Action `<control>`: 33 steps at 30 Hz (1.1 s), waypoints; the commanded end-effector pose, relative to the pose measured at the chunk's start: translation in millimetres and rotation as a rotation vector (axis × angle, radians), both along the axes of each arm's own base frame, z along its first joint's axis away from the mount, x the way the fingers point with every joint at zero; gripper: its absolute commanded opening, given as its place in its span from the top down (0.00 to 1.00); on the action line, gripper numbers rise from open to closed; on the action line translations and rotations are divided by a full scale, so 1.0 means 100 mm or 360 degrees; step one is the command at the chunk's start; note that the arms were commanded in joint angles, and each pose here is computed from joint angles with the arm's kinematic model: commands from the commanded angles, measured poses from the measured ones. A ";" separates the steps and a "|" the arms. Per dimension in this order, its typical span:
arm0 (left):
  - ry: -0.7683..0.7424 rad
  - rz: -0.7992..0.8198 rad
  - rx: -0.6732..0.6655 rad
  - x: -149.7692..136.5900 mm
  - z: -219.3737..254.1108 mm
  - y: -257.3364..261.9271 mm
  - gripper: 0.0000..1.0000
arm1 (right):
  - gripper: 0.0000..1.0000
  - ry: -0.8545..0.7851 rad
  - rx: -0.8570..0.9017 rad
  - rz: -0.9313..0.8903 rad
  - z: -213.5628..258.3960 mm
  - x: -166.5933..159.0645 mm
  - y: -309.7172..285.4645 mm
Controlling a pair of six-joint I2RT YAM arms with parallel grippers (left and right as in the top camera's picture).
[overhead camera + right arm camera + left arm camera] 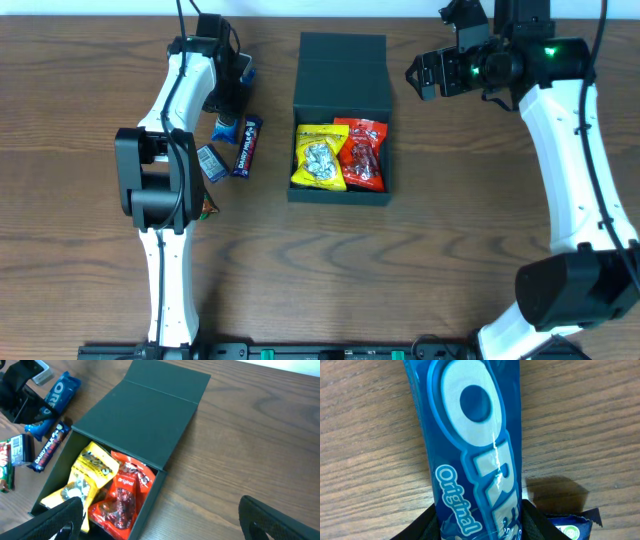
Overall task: Pack container
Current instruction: 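Grasp the blue Oreo pack on the table with the left gripper, then carry the Oreo pack right and lower it into the box's right side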
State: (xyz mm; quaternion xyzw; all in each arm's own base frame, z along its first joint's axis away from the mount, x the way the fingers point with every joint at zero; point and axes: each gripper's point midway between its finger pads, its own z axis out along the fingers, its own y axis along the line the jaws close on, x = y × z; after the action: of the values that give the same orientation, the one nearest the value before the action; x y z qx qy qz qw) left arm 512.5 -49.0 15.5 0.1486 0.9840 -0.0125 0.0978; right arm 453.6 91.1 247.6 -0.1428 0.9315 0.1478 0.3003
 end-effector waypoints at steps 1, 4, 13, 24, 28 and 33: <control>0.0041 0.0100 0.0026 -0.03 -0.09 0.03 0.60 | 0.02 -0.0051 -0.0008 0.0012 0.11 -0.02 -0.02; 0.0027 0.0180 0.0009 -0.02 -0.04 0.03 0.63 | 0.02 -0.0061 -0.0008 0.0013 0.12 -0.01 -0.02; -0.0093 0.0270 -0.0030 0.17 0.60 0.00 0.76 | 0.01 -0.0125 -0.0058 -0.0028 0.16 0.08 -0.08; -0.0133 0.0459 -0.0126 0.04 1.29 -0.47 0.87 | 0.02 -0.0124 -0.0055 -0.0246 0.17 0.16 -0.60; -0.0022 0.0392 -0.0123 -0.23 1.25 -0.93 0.88 | 0.01 -0.0107 -0.0035 -0.0416 0.17 0.17 -1.01; 0.0014 0.0245 -0.0140 -0.49 1.24 -1.56 0.88 | 0.01 -0.0104 -0.0039 -0.0509 0.17 0.15 -1.29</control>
State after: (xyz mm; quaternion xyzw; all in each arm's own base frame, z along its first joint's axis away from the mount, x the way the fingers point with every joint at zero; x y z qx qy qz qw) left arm 474.0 -176.6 132.5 0.0681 0.9923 -0.0369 0.0962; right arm 472.4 -30.1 252.9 -0.0146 0.9376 0.0850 0.3369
